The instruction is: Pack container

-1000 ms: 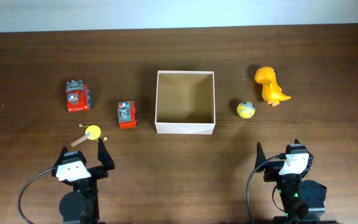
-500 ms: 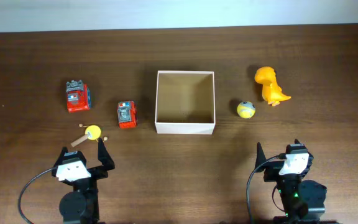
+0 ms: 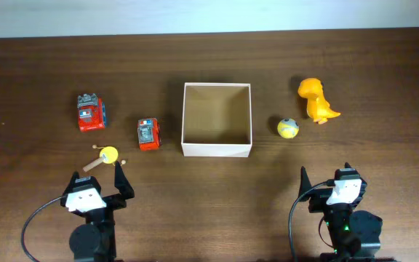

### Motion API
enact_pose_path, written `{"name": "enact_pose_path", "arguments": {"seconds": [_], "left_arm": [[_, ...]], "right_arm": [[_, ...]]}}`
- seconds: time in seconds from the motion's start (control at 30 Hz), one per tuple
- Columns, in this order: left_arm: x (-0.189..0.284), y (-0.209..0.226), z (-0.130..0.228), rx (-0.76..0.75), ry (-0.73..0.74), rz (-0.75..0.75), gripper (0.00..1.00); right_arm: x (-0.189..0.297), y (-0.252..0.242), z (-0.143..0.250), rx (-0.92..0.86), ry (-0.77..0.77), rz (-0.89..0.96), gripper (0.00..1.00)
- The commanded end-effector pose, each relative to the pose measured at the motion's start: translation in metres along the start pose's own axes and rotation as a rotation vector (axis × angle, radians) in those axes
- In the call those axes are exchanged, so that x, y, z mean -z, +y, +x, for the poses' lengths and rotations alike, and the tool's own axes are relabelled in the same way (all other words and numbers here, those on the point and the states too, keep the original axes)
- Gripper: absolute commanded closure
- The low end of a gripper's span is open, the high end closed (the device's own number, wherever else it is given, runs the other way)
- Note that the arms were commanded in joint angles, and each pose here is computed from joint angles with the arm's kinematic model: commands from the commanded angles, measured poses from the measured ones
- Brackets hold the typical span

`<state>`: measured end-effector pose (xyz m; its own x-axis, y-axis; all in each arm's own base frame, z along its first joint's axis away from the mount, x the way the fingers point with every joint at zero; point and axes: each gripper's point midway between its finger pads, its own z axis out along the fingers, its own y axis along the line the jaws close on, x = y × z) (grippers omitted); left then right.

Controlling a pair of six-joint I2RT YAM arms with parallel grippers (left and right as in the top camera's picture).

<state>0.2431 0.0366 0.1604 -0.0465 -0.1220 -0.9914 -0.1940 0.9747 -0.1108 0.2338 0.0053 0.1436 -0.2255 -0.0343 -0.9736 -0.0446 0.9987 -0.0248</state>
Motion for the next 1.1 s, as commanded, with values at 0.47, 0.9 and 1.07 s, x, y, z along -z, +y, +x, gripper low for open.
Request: {"name": "enact_pose_path", "arguments": {"seconds": [0.47,0.9,1.07], "left_arm": [[0.002,-0.025,0.007,-0.015,0.026,0.149,0.01],[0.005,-0.049,-0.009,-0.014,0.173,0.261,0.01],[-0.018,-0.057,-0.052,-0.013,0.252,0.253,0.01]], "right_arm": [[0.0,0.004,0.001,0.008,-0.006,-0.021,0.01],[0.0,0.004,0.001,0.008,-0.006,-0.021,0.01],[0.0,0.004,0.001,0.008,-0.006,-0.021,0.01]]}}
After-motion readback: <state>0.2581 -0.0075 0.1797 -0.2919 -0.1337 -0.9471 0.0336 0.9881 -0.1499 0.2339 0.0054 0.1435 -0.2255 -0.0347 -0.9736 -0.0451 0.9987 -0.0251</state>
